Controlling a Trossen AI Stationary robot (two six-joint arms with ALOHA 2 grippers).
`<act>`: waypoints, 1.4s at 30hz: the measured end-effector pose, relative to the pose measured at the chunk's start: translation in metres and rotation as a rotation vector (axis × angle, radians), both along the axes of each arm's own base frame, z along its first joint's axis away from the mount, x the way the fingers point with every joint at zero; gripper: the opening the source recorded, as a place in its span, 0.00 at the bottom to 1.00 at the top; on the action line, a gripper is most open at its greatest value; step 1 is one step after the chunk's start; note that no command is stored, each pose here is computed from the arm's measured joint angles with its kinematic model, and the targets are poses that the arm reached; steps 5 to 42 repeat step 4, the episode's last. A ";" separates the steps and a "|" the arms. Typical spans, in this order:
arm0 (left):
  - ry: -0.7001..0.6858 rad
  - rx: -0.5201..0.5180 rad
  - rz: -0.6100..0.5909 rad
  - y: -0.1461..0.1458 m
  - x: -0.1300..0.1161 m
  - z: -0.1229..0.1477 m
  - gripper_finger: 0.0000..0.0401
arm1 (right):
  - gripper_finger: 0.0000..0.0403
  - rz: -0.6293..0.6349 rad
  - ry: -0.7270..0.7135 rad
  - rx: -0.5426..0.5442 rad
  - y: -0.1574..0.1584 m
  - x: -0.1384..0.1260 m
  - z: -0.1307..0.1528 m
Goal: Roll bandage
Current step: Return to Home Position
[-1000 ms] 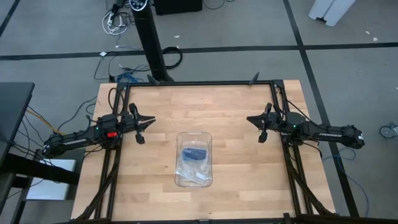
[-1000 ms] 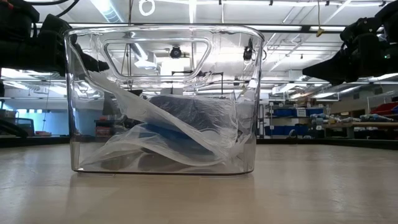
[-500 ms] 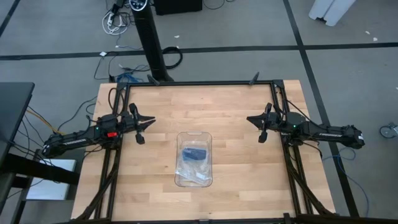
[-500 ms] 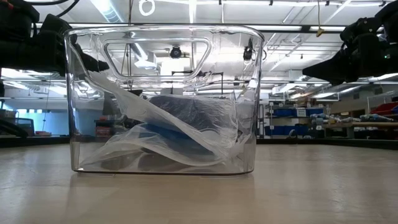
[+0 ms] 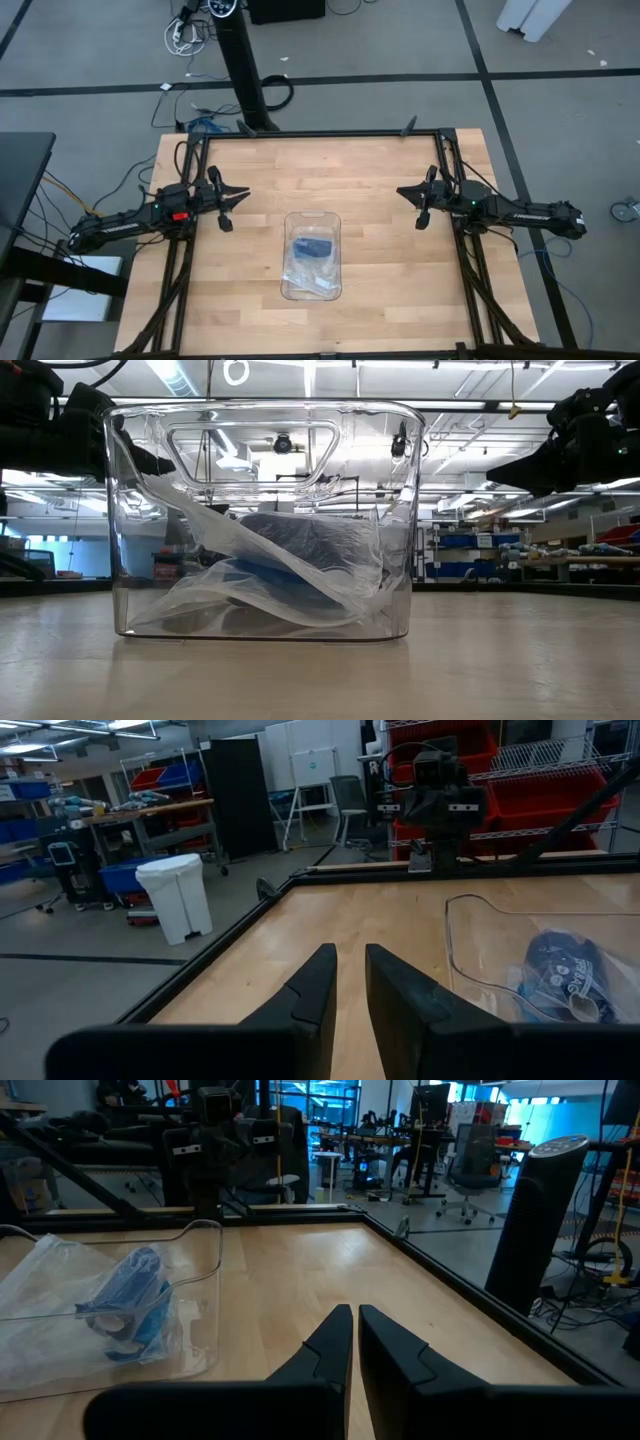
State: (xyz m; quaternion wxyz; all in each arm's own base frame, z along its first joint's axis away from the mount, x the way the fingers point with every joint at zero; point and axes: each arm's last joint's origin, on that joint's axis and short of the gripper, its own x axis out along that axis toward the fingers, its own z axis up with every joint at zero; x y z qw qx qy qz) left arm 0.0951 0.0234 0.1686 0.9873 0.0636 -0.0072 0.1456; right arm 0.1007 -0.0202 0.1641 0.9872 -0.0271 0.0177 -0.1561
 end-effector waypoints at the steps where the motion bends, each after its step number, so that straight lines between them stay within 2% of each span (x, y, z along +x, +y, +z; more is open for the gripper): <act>1: 0.000 0.000 0.000 0.000 0.000 0.000 0.16 | 0.06 0.000 0.000 0.000 0.000 0.000 0.000; 42: 0.000 0.000 0.000 0.000 0.000 0.000 0.16 | 0.06 0.000 0.000 0.000 0.000 0.000 0.000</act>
